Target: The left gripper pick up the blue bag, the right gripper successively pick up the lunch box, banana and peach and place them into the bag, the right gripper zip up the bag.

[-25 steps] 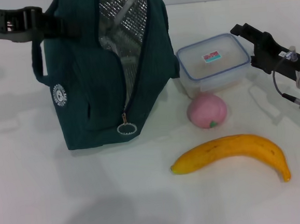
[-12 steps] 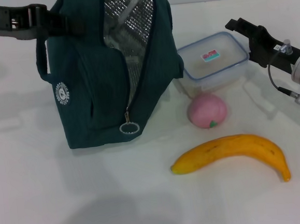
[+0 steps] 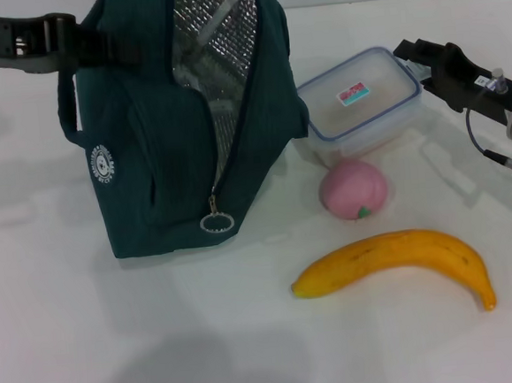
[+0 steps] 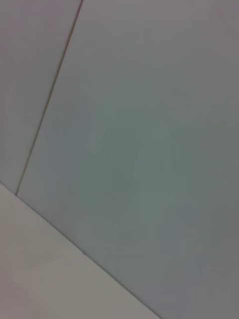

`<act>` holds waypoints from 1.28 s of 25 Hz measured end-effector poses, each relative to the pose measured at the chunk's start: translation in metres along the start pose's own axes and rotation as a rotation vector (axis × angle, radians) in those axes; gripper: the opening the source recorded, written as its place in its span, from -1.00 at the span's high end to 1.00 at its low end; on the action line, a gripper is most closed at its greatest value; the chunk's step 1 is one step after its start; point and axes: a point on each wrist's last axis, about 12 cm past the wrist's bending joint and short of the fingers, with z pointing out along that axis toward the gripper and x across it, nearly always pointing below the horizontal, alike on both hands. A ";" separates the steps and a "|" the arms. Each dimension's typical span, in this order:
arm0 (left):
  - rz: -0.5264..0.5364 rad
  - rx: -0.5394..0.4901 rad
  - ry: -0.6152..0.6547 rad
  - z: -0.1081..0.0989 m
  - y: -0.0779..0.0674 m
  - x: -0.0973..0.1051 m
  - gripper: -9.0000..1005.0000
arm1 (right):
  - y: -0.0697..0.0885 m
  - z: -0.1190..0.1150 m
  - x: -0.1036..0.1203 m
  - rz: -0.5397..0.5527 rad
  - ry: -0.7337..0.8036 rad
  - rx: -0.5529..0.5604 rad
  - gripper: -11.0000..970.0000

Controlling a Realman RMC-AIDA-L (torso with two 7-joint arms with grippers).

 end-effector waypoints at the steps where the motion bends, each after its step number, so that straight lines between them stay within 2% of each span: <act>1: 0.001 0.000 0.001 0.000 0.000 0.000 0.92 | 0.000 0.000 0.000 0.001 0.001 0.000 -0.19; 5: 0.004 0.000 0.002 -0.001 0.000 0.000 0.92 | -0.001 0.000 0.001 0.004 0.003 0.002 0.14; 7: 0.005 0.001 0.005 -0.001 0.000 0.000 0.92 | -0.001 0.000 0.001 0.004 0.003 0.002 0.54; 13: 0.013 0.000 0.009 0.000 0.000 0.001 0.92 | 0.000 -0.001 0.002 -0.006 0.005 -0.005 0.77; 23: -0.026 0.017 0.021 0.003 0.006 0.007 0.92 | -0.004 -0.022 0.002 0.007 -0.051 -0.096 0.78; 32: -0.073 0.038 0.032 0.009 0.014 0.015 0.92 | -0.004 -0.063 -0.005 0.037 -0.202 -0.271 0.77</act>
